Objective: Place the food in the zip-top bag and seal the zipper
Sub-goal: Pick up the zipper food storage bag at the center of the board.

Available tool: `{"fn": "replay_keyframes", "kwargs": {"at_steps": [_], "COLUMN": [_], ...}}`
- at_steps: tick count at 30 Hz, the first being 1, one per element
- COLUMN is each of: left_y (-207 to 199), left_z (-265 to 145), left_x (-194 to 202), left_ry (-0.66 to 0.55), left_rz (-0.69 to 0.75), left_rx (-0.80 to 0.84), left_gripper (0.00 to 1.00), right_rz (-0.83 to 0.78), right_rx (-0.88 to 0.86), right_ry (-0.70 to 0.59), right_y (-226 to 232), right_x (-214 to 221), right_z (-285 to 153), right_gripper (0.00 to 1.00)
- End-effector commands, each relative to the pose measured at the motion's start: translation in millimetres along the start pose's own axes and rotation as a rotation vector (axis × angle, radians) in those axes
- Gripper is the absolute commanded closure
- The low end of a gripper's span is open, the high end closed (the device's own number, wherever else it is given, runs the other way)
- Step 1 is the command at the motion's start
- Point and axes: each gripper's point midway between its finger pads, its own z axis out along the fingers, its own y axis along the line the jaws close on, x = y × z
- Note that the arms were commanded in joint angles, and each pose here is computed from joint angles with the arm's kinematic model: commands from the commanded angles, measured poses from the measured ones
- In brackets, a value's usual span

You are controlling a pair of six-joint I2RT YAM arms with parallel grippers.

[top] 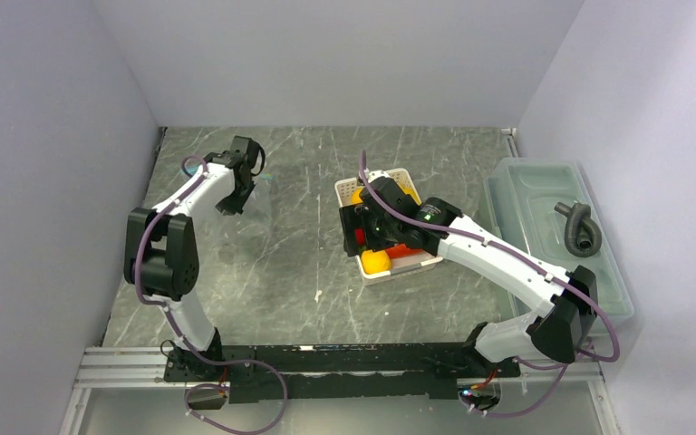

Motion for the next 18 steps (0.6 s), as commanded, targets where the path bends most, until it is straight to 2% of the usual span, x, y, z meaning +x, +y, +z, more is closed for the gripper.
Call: {"fn": "replay_keyframes", "kwargs": {"at_steps": [1, 8, 18], "left_y": [8, 13, 8], "left_z": [-9, -19, -64], "left_x": [-11, -8, -8], "left_ry": [-0.023, -0.02, -0.133], "left_rz": [-0.026, -0.062, -0.115], "left_rx": [-0.023, -0.042, -0.056], "left_gripper": [0.99, 1.0, 1.0], "right_rz": [0.004, 0.005, 0.014], "right_rx": [-0.015, -0.023, -0.092], "right_ry": [-0.047, -0.071, -0.11], "right_y": [4, 5, 16], "right_x": [-13, -19, -26], "right_z": [-5, -13, -22], "right_gripper": [0.05, 0.05, 0.05]}}
